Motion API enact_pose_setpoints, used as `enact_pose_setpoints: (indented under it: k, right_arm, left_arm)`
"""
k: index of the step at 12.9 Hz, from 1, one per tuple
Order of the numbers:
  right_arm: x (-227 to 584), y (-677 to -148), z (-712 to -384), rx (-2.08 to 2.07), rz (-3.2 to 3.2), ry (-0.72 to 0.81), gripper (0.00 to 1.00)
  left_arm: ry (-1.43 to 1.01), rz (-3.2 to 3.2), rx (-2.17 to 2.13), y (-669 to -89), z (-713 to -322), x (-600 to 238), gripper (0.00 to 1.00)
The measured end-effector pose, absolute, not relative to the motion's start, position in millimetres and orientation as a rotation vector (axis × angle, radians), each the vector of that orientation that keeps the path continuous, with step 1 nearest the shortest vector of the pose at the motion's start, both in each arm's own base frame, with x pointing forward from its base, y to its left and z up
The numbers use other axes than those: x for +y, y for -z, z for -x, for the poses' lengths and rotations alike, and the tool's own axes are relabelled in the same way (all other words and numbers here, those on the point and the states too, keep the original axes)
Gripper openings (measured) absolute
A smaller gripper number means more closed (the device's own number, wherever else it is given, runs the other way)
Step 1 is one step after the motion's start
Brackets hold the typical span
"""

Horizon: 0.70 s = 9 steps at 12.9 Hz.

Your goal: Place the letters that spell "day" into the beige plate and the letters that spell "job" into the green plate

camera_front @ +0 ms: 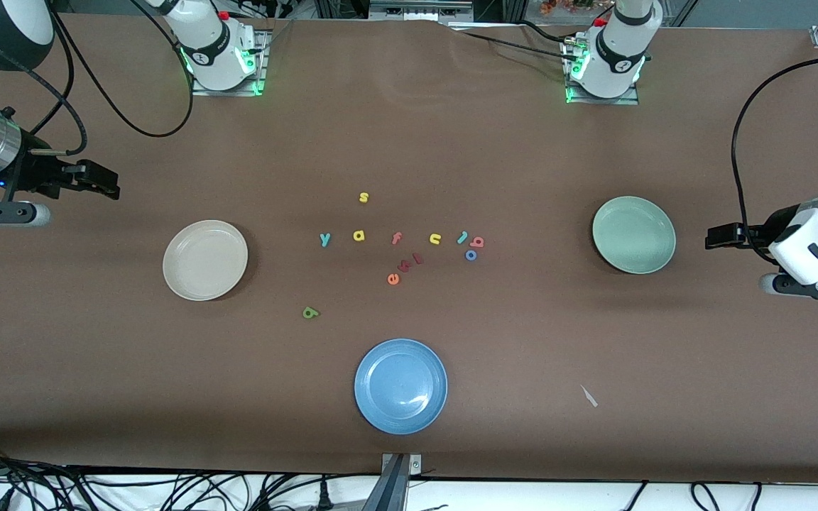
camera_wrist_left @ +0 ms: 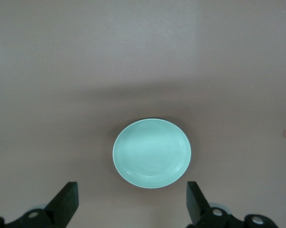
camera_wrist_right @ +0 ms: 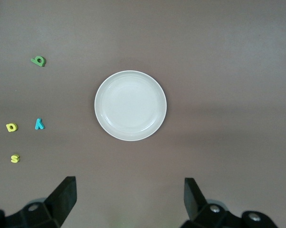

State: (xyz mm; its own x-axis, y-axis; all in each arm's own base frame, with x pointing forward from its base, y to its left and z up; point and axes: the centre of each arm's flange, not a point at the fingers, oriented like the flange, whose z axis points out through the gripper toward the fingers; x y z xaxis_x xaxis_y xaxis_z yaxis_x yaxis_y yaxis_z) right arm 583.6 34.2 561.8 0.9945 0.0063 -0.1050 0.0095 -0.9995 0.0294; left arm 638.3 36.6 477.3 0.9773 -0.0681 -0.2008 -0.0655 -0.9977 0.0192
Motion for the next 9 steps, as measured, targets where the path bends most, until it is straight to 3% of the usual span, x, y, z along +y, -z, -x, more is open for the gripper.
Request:
enact_pose_setpoints:
  k: [9]
  right_arm:
    - [32.5,-561.8,-583.8,0.006,-3.108,0.163,1.0]
  left_arm:
    - [0.316,-3.111,-0.105,-477.1,-638.3,36.6,1.0]
